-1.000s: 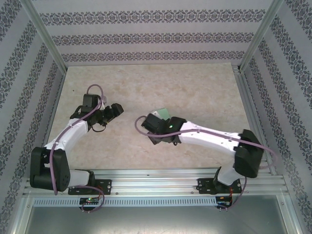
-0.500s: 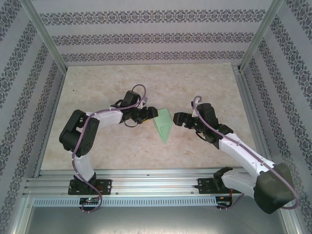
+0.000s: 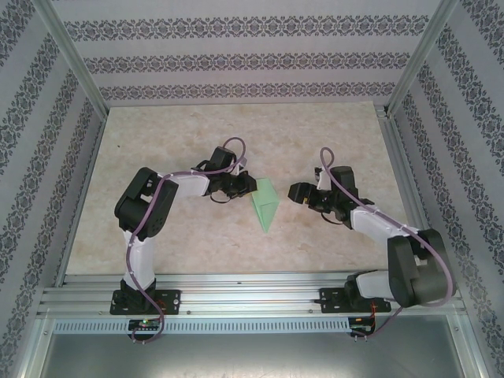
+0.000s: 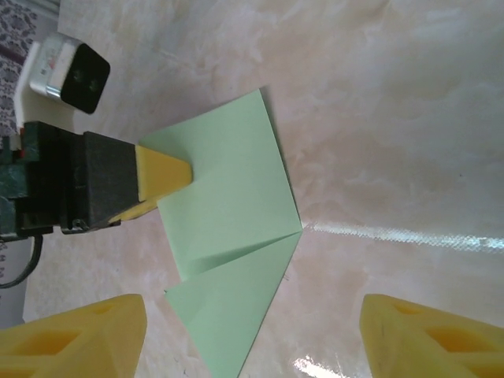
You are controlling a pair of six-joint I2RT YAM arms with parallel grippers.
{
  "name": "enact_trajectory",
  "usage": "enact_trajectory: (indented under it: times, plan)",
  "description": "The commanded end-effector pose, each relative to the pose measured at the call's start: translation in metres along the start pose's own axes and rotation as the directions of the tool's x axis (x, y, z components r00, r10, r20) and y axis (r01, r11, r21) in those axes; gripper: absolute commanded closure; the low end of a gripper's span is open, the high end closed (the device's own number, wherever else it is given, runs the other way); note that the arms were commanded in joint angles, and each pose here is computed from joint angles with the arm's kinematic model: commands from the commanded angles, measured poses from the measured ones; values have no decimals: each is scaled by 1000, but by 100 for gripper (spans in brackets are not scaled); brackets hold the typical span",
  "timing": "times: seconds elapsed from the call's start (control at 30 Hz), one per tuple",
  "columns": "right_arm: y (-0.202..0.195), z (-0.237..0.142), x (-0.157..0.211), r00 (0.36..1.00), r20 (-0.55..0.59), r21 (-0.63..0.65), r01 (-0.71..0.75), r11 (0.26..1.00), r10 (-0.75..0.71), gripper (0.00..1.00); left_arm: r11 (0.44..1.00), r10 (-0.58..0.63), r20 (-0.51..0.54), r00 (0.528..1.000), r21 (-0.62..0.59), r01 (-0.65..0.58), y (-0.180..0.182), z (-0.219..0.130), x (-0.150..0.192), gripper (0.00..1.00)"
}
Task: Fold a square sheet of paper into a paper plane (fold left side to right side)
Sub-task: Fold the wing for the fifth time at the center of the table.
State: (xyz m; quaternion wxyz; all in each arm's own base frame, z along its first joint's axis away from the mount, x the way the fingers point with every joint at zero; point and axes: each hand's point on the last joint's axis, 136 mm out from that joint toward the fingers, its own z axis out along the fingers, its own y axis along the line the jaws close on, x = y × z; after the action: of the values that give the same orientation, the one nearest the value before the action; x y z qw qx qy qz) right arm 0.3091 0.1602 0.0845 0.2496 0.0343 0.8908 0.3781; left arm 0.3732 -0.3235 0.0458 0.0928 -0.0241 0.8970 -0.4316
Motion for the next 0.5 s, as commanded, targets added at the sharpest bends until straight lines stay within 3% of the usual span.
enact_trajectory:
  times: [0.0, 0.47]
  plan:
    - [20, 8, -17, 995, -3, -104, 96, 990, -97, 30, 995, 86, -7, 996, 59, -85, -15, -6, 4, 93]
    - [33, 47, -30, 984, -105, -299, 104, 949, -141, 31, 941, 257, 0, 966, 228, -251, -50, -36, 21, 100]
